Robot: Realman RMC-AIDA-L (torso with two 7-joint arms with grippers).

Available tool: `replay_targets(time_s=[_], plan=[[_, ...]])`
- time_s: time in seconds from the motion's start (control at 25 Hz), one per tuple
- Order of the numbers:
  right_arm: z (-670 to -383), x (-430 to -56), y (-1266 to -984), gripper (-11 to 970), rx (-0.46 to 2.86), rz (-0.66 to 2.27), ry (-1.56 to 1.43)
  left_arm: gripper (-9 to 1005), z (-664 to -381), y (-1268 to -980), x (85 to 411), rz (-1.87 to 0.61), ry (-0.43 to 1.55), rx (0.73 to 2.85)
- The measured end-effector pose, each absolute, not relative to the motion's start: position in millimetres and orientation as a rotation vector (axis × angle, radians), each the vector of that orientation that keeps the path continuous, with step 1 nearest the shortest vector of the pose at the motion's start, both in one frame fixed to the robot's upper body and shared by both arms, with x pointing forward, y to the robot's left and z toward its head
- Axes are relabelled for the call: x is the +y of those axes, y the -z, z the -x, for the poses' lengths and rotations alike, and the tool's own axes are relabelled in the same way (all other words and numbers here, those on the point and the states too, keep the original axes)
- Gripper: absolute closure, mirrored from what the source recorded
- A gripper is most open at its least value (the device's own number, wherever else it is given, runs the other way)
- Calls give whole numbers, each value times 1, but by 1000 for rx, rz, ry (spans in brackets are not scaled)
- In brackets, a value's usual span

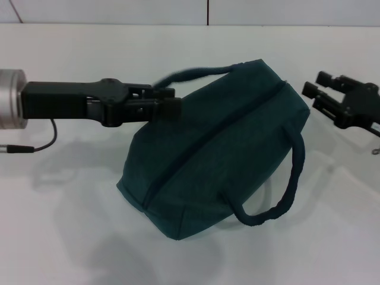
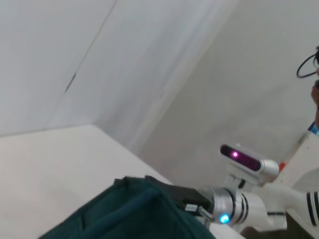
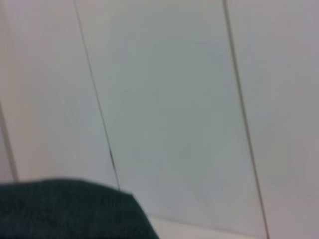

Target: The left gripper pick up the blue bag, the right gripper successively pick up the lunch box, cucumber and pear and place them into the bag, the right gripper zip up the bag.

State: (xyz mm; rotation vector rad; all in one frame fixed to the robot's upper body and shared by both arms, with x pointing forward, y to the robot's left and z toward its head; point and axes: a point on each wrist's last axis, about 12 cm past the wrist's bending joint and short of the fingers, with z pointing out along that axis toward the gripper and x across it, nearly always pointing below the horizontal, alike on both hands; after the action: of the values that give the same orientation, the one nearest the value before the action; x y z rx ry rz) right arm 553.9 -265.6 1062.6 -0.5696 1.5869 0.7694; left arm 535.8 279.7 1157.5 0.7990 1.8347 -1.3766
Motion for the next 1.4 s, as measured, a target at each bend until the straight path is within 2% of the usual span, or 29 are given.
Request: replay_targets(time_s=[0.44, 0.52, 0.92, 1.4], plan=[[-528, -291, -1067, 391, 1481, 470, -809, 422, -526, -1150, 298, -699, 1337, 1626], [-521, -290, -1074, 315, 1402, 507, -844, 424, -524, -1147, 298, -704, 1321, 1580], [-505, -269, -1116, 323, 1059, 776, -1115, 426, -507, -1136, 279, -886, 1230, 1295], [-525, -246, -1134, 319, 1258, 1119, -1404, 426, -497, -1124, 260, -1020, 1294, 1270]])
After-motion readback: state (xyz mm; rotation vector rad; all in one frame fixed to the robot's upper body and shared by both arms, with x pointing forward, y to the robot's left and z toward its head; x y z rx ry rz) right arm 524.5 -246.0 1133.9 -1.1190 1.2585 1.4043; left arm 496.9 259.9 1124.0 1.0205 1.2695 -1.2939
